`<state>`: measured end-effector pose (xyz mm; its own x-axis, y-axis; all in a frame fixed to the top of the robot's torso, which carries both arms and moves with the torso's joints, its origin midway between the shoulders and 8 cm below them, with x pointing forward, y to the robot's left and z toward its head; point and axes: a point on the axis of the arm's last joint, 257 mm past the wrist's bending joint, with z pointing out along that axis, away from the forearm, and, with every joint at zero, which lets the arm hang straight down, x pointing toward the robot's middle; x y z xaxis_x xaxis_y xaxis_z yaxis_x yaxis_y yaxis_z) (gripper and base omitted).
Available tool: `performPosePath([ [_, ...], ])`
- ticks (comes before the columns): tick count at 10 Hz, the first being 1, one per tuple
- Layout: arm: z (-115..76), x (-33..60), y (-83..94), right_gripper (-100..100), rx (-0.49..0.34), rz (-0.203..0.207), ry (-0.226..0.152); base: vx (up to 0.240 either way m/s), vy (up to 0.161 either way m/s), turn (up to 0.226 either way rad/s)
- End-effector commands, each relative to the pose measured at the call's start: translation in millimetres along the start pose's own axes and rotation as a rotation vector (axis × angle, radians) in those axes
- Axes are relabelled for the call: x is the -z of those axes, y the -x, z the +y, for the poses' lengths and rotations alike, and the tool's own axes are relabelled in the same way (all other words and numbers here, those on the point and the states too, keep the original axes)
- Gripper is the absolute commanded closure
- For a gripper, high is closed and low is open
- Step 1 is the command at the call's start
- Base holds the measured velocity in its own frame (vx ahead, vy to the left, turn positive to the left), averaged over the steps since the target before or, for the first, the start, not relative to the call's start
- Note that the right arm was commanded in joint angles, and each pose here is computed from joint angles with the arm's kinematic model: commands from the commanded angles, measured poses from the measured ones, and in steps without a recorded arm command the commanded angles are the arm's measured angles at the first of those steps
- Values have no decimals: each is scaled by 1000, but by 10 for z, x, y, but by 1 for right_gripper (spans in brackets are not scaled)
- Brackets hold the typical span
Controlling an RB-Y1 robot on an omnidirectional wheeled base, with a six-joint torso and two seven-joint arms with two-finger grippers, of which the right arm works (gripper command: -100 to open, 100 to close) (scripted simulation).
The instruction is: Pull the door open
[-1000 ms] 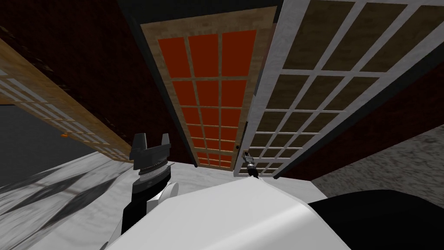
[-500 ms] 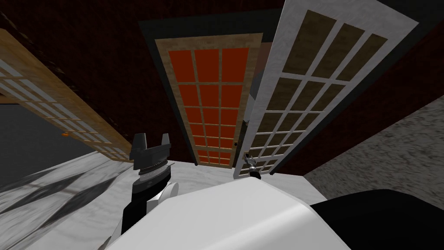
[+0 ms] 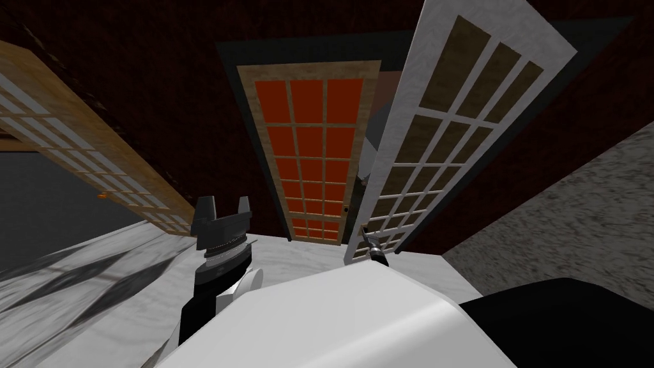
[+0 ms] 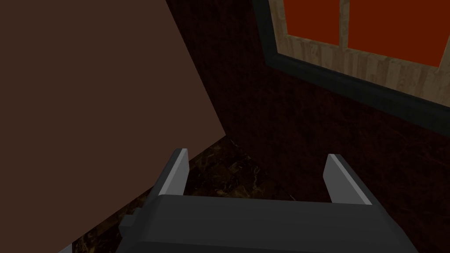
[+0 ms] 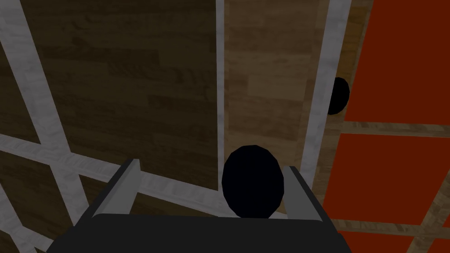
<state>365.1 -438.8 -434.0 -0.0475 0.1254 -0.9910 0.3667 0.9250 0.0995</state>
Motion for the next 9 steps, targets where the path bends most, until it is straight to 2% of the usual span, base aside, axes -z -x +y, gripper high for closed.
performPosePath([
  [1, -187, 135, -129, 100, 7, 38, -34, -50, 7, -11],
  [2, -312, 220, -172, 100, -20, 49, -53, -82, 17, -4],
  [6, -312, 220, -172, 100, -20, 49, -53, -46, 2, -19],
  [7, -382, 268, -190, 100, -45, 53, -65, -39, 0, 28],
  [8, -382, 268, -190, 100, -45, 53, -65, -43, 8, 15],
  [9, -486, 340, -214, 100, -83, 58, -82, -93, 9, -6],
])
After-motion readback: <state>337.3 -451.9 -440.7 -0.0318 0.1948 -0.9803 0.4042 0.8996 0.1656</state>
